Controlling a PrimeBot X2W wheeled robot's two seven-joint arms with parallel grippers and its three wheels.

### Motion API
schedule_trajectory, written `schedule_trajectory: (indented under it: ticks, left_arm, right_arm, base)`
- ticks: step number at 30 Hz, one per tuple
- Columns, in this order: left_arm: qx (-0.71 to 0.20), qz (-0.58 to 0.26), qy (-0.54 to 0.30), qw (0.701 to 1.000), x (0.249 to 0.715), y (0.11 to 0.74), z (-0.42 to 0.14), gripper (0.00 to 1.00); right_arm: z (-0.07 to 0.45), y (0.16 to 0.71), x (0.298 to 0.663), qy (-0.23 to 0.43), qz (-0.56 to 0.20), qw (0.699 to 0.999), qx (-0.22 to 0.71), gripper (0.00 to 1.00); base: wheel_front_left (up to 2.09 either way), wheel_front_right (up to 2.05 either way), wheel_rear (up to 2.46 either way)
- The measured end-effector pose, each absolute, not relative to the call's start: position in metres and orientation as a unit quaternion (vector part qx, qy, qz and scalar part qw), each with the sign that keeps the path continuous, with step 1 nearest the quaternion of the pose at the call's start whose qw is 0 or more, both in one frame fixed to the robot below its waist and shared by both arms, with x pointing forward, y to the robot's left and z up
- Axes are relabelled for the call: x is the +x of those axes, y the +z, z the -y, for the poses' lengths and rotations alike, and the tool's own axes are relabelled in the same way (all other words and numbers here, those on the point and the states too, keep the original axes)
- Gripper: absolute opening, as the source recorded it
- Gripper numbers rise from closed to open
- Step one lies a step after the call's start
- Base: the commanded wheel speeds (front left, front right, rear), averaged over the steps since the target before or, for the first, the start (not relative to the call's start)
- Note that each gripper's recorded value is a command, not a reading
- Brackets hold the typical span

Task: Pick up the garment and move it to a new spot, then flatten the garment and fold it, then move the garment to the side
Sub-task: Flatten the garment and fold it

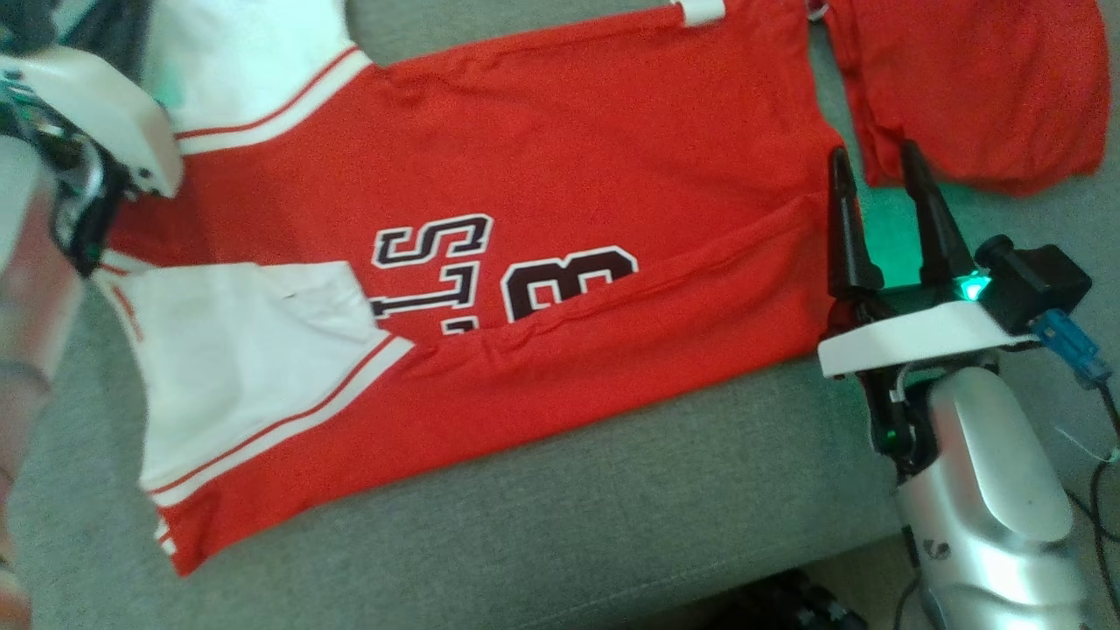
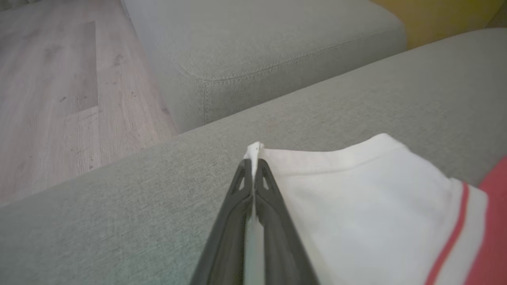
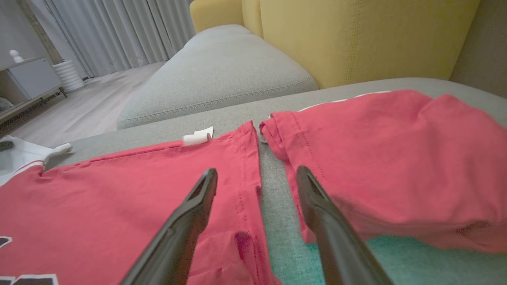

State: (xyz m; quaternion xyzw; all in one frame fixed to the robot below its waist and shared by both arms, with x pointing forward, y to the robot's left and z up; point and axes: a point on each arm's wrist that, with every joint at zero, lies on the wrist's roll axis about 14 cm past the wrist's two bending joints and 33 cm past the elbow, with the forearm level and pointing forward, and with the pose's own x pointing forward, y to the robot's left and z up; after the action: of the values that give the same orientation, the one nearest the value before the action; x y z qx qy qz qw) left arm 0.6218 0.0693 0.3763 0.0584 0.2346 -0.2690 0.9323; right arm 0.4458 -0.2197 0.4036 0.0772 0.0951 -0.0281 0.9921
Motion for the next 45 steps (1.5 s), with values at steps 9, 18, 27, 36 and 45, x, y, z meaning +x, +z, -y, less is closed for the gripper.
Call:
schedule_trajectory:
  ticks: [9, 18, 27, 36, 45]
  left_arm:
    - [0.038, -0.127, -0.277, 0.952, 0.585, 0.435, -0.075, 0.0]
    - [0.028, -0.095, -0.268, 0.958, 0.531, 0.464, -0.104, 0.0]
    - [0.01, -0.098, -0.272, 0.957, 0.501, 0.469, -0.107, 0.0]
    - [0.007, -0.107, -0.28, 0.954, 0.502, 0.461, -0.101, 0.0]
    - [0.007, -0.113, -0.27, 0.956, 0.511, 0.459, -0.106, 0.0]
  right_arm:
    - [0.206, 0.416, 0.462, -0.001, -0.11, 0.993, 0.032, 1.0]
    - [0.182, 0.419, 0.51, 0.033, -0.19, 0.981, -0.01, 1.0]
    - [0.197, 0.394, 0.543, 0.022, -0.287, 0.956, -0.052, 1.0]
    - [0.202, 0.369, 0.555, 0.024, -0.336, 0.938, -0.076, 1.0]
    - [0.2, 0.373, 0.559, 0.033, -0.332, 0.939, -0.083, 0.0]
  base:
    - [0.0, 0.0, 0.0]
    - [0.0, 0.0, 0.0]
    - [0.0, 0.0, 0.0]
    - [0.0, 0.0, 0.0]
    - [0.0, 0.0, 0.0]
